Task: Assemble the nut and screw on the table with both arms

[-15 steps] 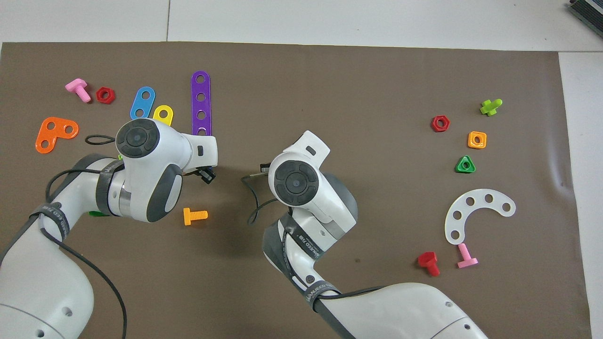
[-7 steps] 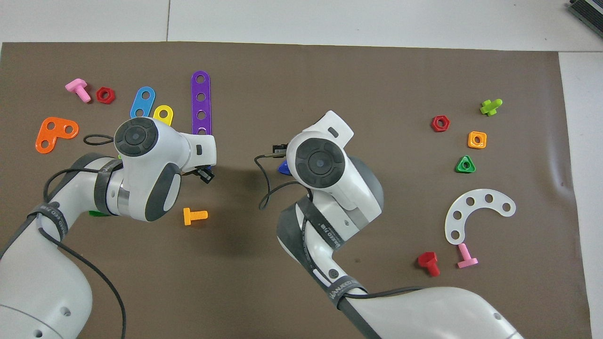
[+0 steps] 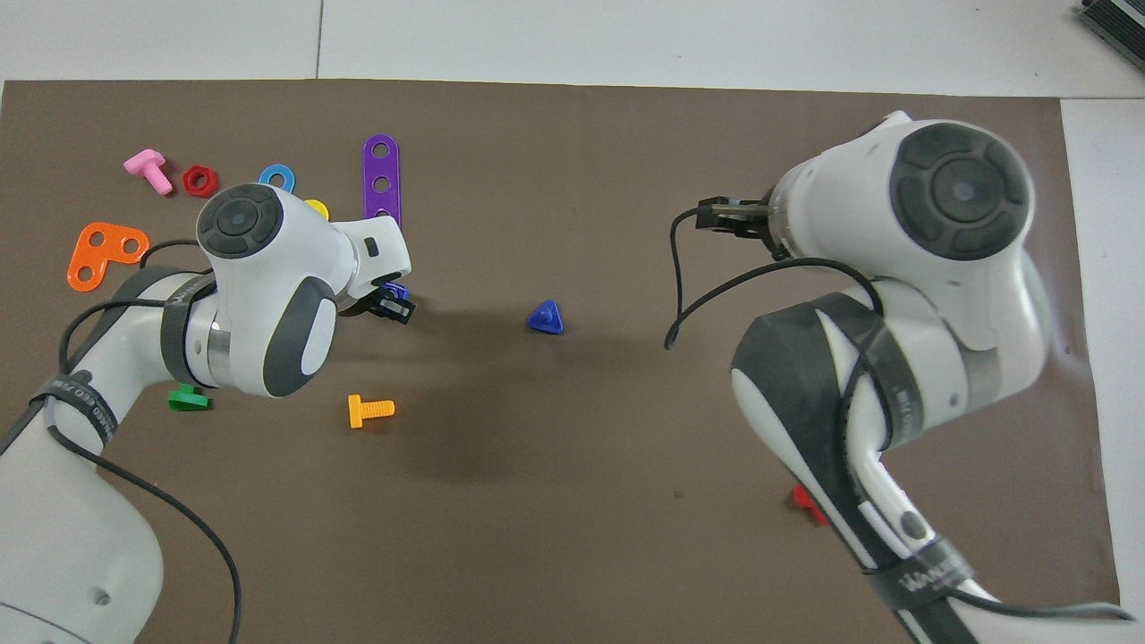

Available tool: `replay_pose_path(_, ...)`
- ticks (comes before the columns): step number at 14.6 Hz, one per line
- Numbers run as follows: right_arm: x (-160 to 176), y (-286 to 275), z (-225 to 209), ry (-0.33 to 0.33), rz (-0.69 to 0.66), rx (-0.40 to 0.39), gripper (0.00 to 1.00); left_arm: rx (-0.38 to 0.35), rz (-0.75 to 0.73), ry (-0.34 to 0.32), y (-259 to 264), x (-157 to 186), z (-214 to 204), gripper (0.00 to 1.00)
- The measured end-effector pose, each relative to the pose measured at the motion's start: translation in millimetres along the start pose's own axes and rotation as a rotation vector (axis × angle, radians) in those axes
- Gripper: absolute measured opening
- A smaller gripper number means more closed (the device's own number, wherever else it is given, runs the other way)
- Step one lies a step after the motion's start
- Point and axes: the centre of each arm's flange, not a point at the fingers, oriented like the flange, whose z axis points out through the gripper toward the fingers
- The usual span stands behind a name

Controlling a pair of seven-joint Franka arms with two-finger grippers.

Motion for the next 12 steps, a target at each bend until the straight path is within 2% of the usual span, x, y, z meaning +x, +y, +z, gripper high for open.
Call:
replay_pose_path(2, 9, 56, -15, -0.049, -0.006, 0.0, 1.0, -0.005, -0.059, 0.005, 21, 5, -2, 0.48)
replay_pose_path(6, 5, 144, -40, -0.165, -0.01, -0.006, 1.0, -0.021, -0.143, 0.016, 76, 15, -9, 0.48)
replay_pose_path(9, -3, 184, -57, -0.212, 0.015, 0.001, 1.0, -0.037, -0.198, 0.029, 114, 21, -15, 0.48)
replay_pose_path(12, -11, 204, -89, -0.259, -0.013, 0.004, 1.0, -0.044, -0.239, 0.039, 147, 25, -20, 0.48)
